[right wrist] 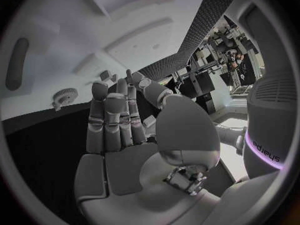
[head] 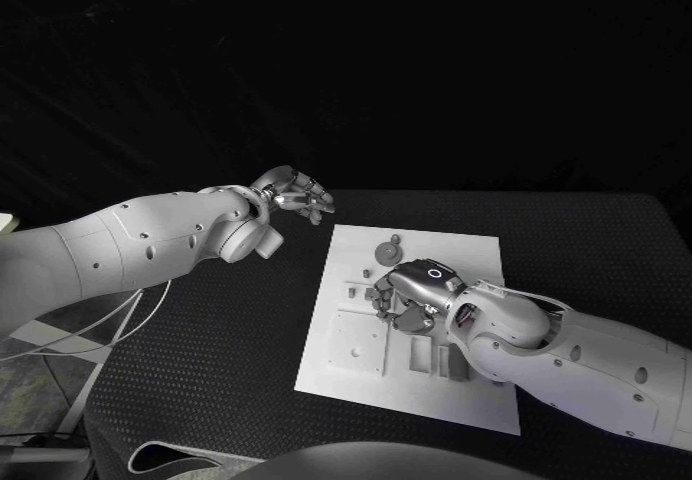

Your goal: Assemble the parts on the task board

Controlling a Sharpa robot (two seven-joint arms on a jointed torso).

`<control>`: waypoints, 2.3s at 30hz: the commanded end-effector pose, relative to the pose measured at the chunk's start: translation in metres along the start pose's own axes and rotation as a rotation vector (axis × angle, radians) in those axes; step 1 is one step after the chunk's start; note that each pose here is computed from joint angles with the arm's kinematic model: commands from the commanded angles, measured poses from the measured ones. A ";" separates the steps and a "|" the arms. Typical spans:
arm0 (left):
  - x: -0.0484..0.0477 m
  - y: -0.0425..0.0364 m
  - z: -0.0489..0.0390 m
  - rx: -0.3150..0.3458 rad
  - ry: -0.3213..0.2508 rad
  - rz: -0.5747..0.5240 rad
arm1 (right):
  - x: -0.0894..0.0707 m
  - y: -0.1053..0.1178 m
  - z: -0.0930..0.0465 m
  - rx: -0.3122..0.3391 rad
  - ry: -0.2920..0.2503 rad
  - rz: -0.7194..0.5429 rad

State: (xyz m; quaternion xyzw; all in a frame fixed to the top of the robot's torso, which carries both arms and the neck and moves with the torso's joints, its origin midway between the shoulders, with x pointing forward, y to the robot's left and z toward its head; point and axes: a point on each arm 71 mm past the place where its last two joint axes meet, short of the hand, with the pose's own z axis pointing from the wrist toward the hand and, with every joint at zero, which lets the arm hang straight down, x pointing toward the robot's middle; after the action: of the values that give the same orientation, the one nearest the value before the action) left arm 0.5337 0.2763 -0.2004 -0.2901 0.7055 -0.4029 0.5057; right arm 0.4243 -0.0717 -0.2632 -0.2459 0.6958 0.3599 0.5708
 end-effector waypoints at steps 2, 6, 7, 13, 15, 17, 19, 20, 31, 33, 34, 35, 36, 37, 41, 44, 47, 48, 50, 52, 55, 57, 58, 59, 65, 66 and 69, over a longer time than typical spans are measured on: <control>0.0003 -0.0026 0.0005 0.008 -0.002 -0.005 | 0.007 0.003 0.001 -0.018 0.022 -0.011; -0.0002 -0.0027 0.0004 0.008 -0.003 -0.005 | 0.013 0.005 0.000 -0.020 0.033 -0.003; -0.0003 -0.0027 0.0004 0.008 -0.003 -0.005 | 0.014 0.006 0.000 -0.021 0.035 -0.002; -0.0003 -0.0032 0.0006 0.008 -0.002 -0.004 | 0.017 0.008 0.000 -0.028 0.049 0.000; -0.0003 -0.0035 0.0007 0.008 -0.002 -0.004 | 0.019 0.010 0.001 -0.032 0.054 0.001; -0.0001 -0.0037 0.0009 0.008 -0.003 -0.004 | 0.020 0.011 0.001 -0.034 0.059 0.002; 0.0003 -0.0040 0.0012 0.009 -0.002 -0.004 | 0.021 0.011 0.001 -0.035 0.061 0.002; 0.0004 -0.0040 0.0011 0.009 -0.001 -0.004 | 0.022 0.011 0.001 -0.034 0.063 0.002; 0.0007 -0.0043 0.0013 0.008 0.000 -0.004 | 0.028 0.009 0.002 -0.025 0.091 -0.012; 0.0006 -0.0042 0.0013 0.008 0.000 -0.005 | 0.029 0.008 0.002 -0.023 0.091 -0.016; 0.0006 -0.0042 0.0013 0.008 0.000 -0.004 | 0.029 0.008 0.002 -0.022 0.092 -0.017; 0.0005 -0.0042 0.0012 0.008 0.000 -0.005 | 0.029 0.007 0.001 -0.021 0.090 -0.017; 0.0004 -0.0041 0.0011 0.008 0.000 -0.005 | 0.029 0.007 0.001 -0.021 0.090 -0.017; 0.0003 -0.0040 0.0011 0.007 0.000 -0.005 | 0.029 0.007 0.001 -0.022 0.091 -0.017; 0.0004 -0.0040 0.0011 0.007 0.001 -0.005 | 0.029 0.008 0.002 -0.025 0.095 -0.016; 0.0006 -0.0042 0.0013 0.007 0.002 -0.005 | 0.030 0.009 0.003 -0.028 0.097 -0.013; 0.0008 -0.0043 0.0013 0.007 0.003 -0.005 | 0.032 0.009 0.003 -0.029 0.105 -0.014; 0.0008 -0.0044 0.0013 0.007 0.003 -0.005 | 0.032 0.009 0.003 -0.027 0.106 -0.014; 0.0006 -0.0042 0.0012 0.006 0.003 -0.005 | 0.033 0.008 0.003 -0.024 0.109 -0.016; 0.0002 -0.0040 0.0012 0.005 0.002 -0.004 | 0.033 0.007 0.003 -0.021 0.111 -0.018; 0.0004 -0.0041 0.0012 0.005 0.003 -0.005 | 0.034 0.006 0.003 -0.017 0.113 -0.022; 0.0006 -0.0042 0.0012 0.006 0.004 -0.005 | 0.034 0.005 0.003 -0.015 0.117 -0.023; 0.0007 -0.0043 0.0013 0.006 0.004 -0.005 | 0.034 0.005 0.003 -0.015 0.121 -0.023; 0.0006 -0.0043 0.0013 0.006 0.004 -0.005 | 0.035 0.006 0.003 -0.015 0.124 -0.022; 0.0002 -0.0041 0.0010 0.005 0.003 -0.005 | 0.035 0.006 0.004 -0.015 0.126 -0.026; 0.0002 -0.0041 0.0010 0.005 0.003 -0.005 | 0.035 0.006 0.004 -0.015 0.128 -0.026; 0.0002 -0.0041 0.0009 0.005 0.003 -0.005 | 0.035 0.007 0.004 -0.014 0.133 -0.029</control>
State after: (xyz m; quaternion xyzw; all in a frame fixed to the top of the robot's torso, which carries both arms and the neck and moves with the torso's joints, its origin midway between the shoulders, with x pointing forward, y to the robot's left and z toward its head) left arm 0.5345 0.2755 -0.1986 -0.2904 0.7059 -0.4020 0.5057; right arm 0.4151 -0.0619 -0.2938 -0.2739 0.7213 0.3461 0.5338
